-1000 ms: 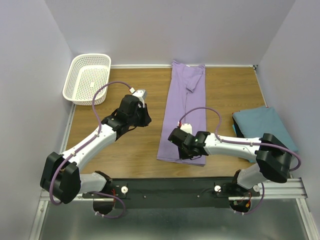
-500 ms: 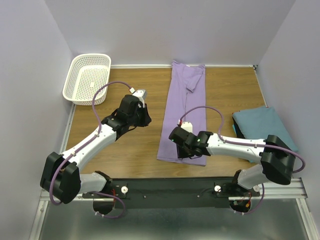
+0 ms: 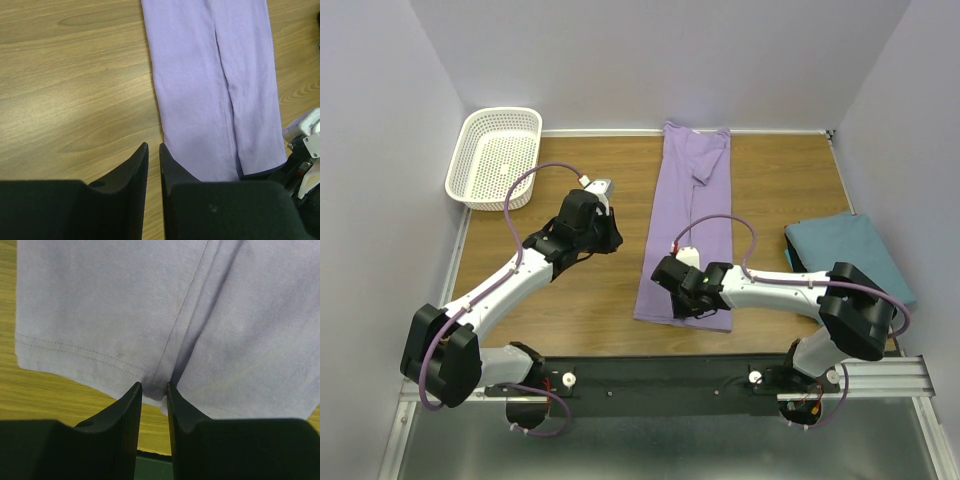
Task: Fold and stack the t-shirts
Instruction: Fold the tshirt
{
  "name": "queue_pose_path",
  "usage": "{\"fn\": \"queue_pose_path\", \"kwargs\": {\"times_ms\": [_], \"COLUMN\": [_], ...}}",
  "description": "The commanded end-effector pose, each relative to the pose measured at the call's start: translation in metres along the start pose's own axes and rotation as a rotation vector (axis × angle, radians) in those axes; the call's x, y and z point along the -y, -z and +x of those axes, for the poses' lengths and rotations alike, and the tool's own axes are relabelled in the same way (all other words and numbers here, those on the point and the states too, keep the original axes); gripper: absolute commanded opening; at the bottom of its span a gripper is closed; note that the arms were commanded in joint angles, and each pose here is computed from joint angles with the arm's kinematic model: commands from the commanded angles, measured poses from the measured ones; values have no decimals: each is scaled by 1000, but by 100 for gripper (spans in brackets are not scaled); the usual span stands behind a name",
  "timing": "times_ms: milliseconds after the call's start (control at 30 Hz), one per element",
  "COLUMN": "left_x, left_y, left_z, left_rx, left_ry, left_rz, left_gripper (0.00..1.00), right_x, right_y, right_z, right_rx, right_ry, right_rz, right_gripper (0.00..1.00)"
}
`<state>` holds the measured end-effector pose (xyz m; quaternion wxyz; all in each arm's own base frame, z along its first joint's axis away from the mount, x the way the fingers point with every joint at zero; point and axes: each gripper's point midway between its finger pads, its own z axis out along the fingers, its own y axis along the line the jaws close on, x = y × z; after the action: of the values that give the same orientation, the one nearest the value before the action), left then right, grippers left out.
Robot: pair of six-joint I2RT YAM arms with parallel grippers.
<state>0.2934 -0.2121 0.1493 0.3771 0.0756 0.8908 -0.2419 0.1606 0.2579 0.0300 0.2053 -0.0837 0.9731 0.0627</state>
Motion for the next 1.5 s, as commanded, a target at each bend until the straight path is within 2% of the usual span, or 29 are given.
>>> {"fn": "queue_pose_path", "kwargs": {"times_ms": [0,267,633,967,1467], "left_x": [3,4,4,3,2], "left_y": [-1,-2,-1,-2,-4], "left_z": [3,4,4,4,6], "left_rx": [-9,-12,-11,-12,-18], "left_ry": [-17,-15,-15,-17,-14], "left_rz": [22,26,24,22,18], "left_gripper": [22,22,22,22,22], "right_x": [-2,-4,-10,-13,12], "right_y": [-6,-8,-1,26,32], "right_z": [2,3,-2,-14,6], "right_rx": [2,0,11,53,28], "right_ry": [-4,-7,-16,-23,-55], "right_rz": [10,1,-32,-87,-42], "right_gripper": [34,31,1,0,0]}}
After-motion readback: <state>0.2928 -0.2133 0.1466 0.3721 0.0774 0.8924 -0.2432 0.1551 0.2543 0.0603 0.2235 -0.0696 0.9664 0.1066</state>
